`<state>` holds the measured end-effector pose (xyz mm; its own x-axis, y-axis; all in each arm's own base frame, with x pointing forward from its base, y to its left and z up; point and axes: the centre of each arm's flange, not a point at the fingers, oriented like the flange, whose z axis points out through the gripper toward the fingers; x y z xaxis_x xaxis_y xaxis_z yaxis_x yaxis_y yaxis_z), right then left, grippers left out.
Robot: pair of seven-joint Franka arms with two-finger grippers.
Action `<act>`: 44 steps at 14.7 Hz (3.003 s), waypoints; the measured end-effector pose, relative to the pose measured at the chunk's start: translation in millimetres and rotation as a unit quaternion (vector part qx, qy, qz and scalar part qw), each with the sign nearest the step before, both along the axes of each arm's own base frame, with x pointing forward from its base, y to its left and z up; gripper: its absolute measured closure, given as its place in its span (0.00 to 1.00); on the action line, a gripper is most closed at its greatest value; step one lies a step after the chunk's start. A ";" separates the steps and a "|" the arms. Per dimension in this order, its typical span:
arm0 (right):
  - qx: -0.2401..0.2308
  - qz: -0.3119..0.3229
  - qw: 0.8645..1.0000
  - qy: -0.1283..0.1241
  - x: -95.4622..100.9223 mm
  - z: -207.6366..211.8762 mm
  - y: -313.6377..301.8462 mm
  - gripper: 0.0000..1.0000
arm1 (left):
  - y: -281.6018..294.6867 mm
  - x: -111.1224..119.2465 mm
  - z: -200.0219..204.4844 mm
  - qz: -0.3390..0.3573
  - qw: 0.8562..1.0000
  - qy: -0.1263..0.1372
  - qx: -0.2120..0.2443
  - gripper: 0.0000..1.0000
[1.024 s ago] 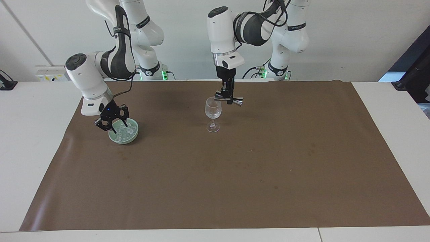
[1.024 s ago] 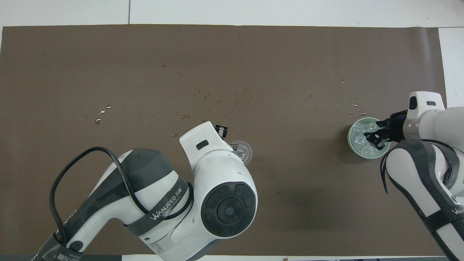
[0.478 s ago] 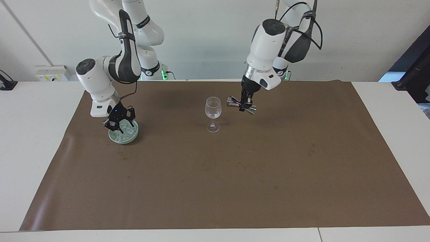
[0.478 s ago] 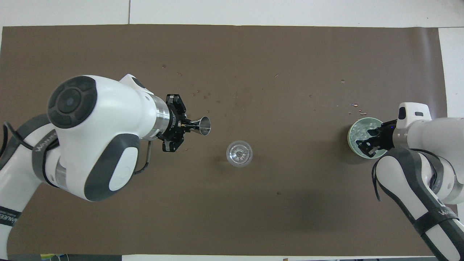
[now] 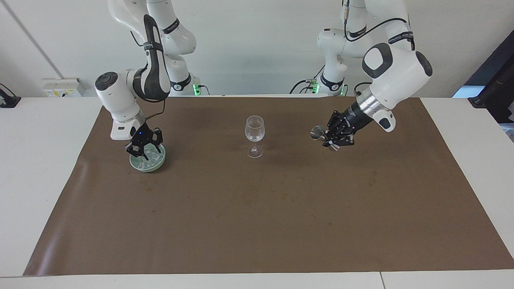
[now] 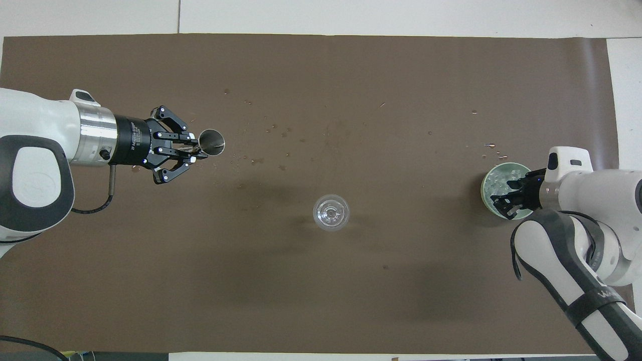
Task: Pour wine and add ice with both arms
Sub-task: 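Set the cup down with the left gripper while the right gripper grasps ice, then open the left gripper and withdraw it from the silver cup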
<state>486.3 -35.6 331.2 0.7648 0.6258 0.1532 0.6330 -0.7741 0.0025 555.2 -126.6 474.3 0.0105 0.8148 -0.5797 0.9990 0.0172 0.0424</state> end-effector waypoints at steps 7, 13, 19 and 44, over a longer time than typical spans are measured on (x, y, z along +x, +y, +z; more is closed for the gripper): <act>0.001 -0.004 1.000 -0.001 0.7 0.1 7.2 0.46 | 147.3 11.7 -98.7 0.079 0.984 0.017 -0.157 0.79; 0.001 -0.013 1.000 0.002 -0.5 -2.6 -3.0 0.46 | 217.6 17.9 -181.4 0.134 0.955 0.030 -0.263 0.79; -0.001 -0.011 1.000 -0.004 1.5 -4.9 -1.3 0.48 | 270.1 5.2 -218.1 0.169 0.936 0.022 -0.309 0.79; 0.000 -0.011 1.000 0.004 -3.5 -11.3 -0.5 0.67 | 304.1 -10.8 -240.1 0.162 0.936 -0.044 -0.308 0.30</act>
<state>482.8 -36.1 319.9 0.7794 0.6089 0.1476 0.6158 -0.7879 -0.0016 544.4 177.4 234.1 -0.1099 0.2941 -0.9495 0.9301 0.3671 0.0061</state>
